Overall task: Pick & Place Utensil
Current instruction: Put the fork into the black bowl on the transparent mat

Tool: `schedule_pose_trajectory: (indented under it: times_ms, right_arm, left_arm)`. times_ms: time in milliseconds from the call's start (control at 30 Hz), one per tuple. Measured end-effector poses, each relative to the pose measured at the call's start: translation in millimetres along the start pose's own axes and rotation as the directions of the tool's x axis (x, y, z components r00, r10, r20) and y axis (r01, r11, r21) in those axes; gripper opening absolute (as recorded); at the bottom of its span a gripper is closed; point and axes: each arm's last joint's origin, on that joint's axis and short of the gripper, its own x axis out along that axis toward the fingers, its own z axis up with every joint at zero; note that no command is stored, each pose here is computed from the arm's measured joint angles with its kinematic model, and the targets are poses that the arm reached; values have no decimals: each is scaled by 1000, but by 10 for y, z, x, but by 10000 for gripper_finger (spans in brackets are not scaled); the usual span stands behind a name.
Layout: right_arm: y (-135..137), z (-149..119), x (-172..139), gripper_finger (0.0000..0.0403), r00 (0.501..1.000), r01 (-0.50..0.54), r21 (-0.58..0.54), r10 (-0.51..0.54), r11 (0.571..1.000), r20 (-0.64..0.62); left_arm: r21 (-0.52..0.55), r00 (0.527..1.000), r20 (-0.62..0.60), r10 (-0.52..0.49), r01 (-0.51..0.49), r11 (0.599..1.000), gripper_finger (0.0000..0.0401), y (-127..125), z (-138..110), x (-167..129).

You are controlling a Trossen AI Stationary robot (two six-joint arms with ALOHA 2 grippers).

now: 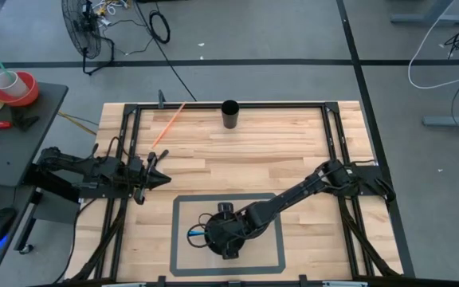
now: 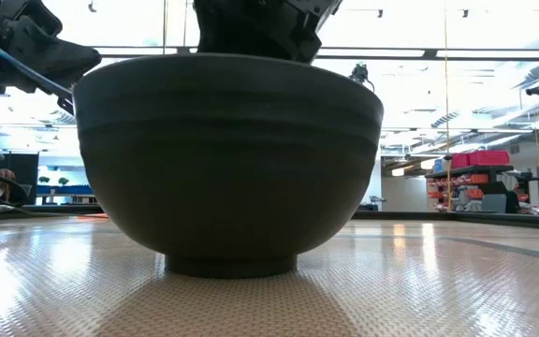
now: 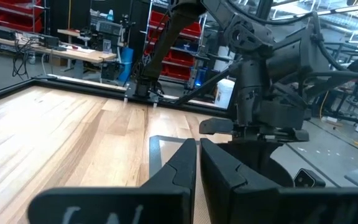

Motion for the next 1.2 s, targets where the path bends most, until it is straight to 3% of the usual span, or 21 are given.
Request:
schedule_pose_trajectory:
  times_ms: [267,667,1200]
  right_arm:
    - [-1,-14,6,18,1000,-5,-8,5,1000,-6]
    - [-3,-17,6,64,1000,0,-11,0,1000,-8]
    - [0,-34,7,70,999,-23,-9,23,1000,-30]
  left_arm:
    - [0,1000,0,0,0,1000,25,0,0,0]
    - [0,1000,0,0,0,1000,25,0,-1,0]
    - [0,1000,0,0,0,1000,25,0,-1,0]
